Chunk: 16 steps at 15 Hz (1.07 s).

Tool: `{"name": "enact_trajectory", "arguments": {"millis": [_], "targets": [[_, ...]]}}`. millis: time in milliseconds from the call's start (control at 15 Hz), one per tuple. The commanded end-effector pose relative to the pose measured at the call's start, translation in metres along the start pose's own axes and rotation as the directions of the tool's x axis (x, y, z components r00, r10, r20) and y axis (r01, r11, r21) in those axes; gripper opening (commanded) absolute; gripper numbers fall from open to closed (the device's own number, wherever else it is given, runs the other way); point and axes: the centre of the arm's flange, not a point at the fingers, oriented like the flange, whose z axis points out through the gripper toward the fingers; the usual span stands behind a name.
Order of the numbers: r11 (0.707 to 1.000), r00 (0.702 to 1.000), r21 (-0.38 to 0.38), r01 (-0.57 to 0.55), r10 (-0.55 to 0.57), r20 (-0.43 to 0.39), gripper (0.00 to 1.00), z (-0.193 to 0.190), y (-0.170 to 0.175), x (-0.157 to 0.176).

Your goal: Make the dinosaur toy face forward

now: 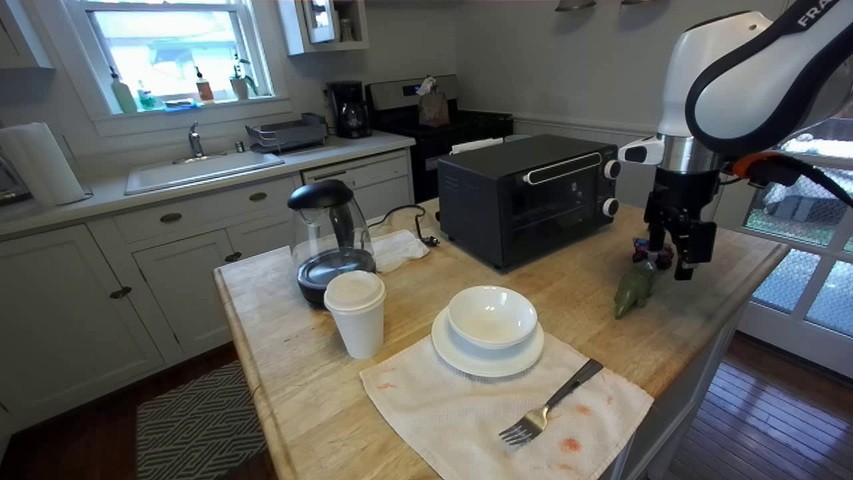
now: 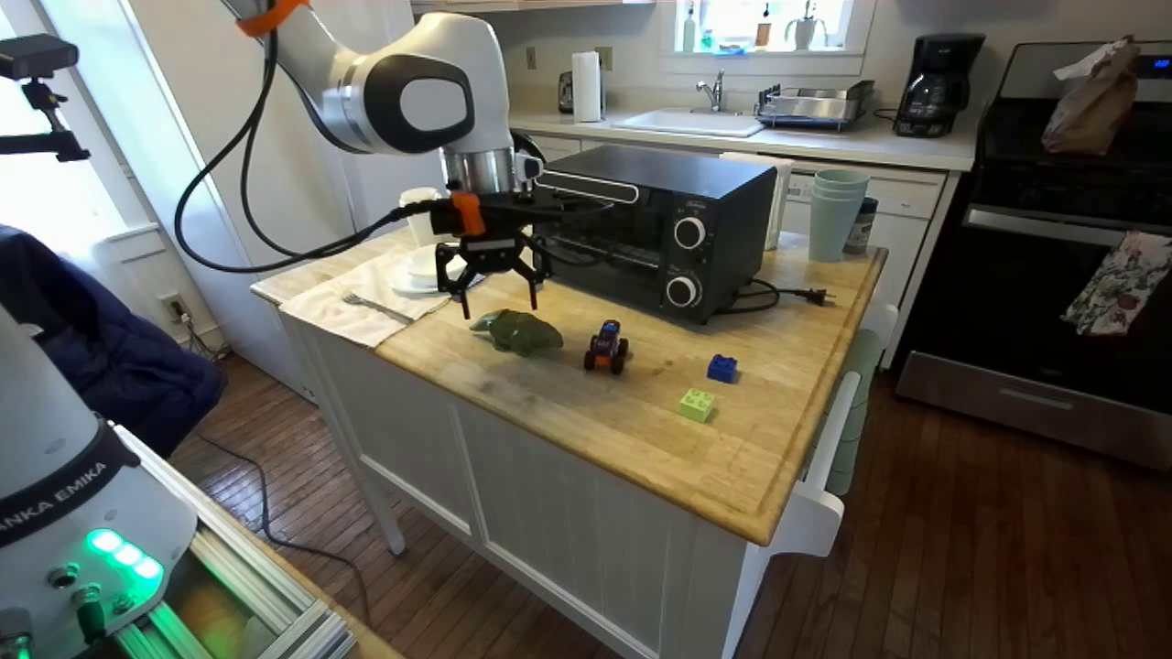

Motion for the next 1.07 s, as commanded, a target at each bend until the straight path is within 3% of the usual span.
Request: {"name": "enact_trajectory", "arguments": {"millis": [0,1000], "targets": [[0.998,0.998,-0.019,0.065,-0.065,-0.019,1.0,0.009,0.001,0.006],[0.979,0.979,-0.048,0.198,-0.199,-0.034,1.0,0.029,0.013,0.006]]}}
